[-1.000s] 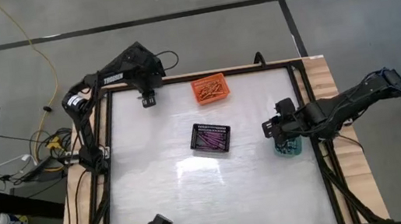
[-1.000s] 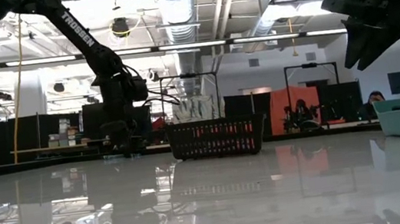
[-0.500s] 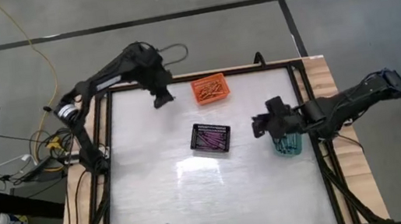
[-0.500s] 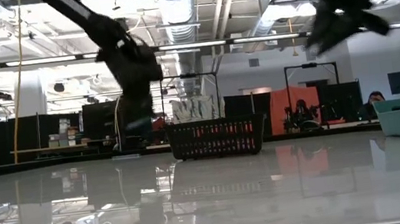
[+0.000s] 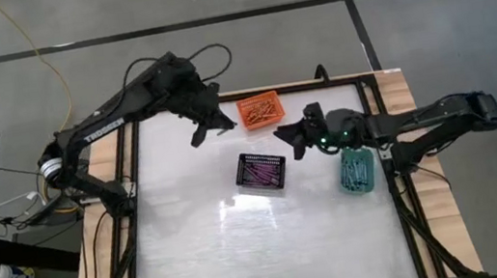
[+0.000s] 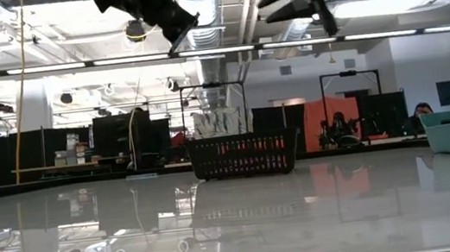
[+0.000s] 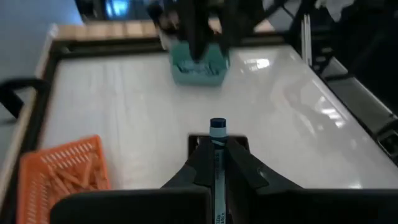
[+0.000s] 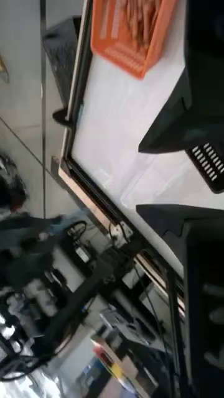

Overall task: Sort crayons
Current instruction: Put the blue green crayon into the green bin

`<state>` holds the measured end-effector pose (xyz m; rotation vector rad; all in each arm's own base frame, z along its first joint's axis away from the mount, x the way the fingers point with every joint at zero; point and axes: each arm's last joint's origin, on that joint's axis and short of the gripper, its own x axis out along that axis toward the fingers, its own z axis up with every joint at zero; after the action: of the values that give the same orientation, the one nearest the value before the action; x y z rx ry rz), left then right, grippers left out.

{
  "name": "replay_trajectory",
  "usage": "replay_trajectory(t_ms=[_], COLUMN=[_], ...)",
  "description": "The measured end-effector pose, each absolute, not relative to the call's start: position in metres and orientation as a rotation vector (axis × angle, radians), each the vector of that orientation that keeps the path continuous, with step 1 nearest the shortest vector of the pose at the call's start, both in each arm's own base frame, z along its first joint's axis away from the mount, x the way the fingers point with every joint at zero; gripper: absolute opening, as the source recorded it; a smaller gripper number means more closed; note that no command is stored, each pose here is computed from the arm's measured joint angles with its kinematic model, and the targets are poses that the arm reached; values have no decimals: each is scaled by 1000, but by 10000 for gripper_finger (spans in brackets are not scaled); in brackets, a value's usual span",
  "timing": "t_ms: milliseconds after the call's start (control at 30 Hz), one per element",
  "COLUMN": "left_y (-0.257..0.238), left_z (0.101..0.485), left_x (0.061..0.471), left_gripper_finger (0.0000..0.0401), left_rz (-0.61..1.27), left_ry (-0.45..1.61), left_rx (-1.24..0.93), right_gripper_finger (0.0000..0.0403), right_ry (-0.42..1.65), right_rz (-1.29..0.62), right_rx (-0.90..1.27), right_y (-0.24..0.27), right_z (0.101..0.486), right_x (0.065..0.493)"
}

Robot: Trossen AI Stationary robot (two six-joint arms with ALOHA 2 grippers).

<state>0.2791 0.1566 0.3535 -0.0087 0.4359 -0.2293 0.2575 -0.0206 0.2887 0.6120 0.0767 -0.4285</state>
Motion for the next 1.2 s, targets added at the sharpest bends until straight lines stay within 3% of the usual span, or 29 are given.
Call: replay_trajectory(t_ms=[233,367,667,1200], left_y=[146,146,144,142], left_z=[365,372,390,407], left_x=[285,288,293,293], left_gripper_finger=[0,0,0,0], left_rz=[-264,-284,-353,-425], left_ry=[353,292,139,25], left_rx=[-31,-47,-80,-99], right_gripper_finger=[208,228,219,214], right_ry=[-12,-23,-21,-51], right_rz=[-350,-337,-331,-349], right_rx=[530,423,207,173], right_y=[-22,-21,-21,-22], right_z=[286,290,312,337], right_x=[278,288,315,324])
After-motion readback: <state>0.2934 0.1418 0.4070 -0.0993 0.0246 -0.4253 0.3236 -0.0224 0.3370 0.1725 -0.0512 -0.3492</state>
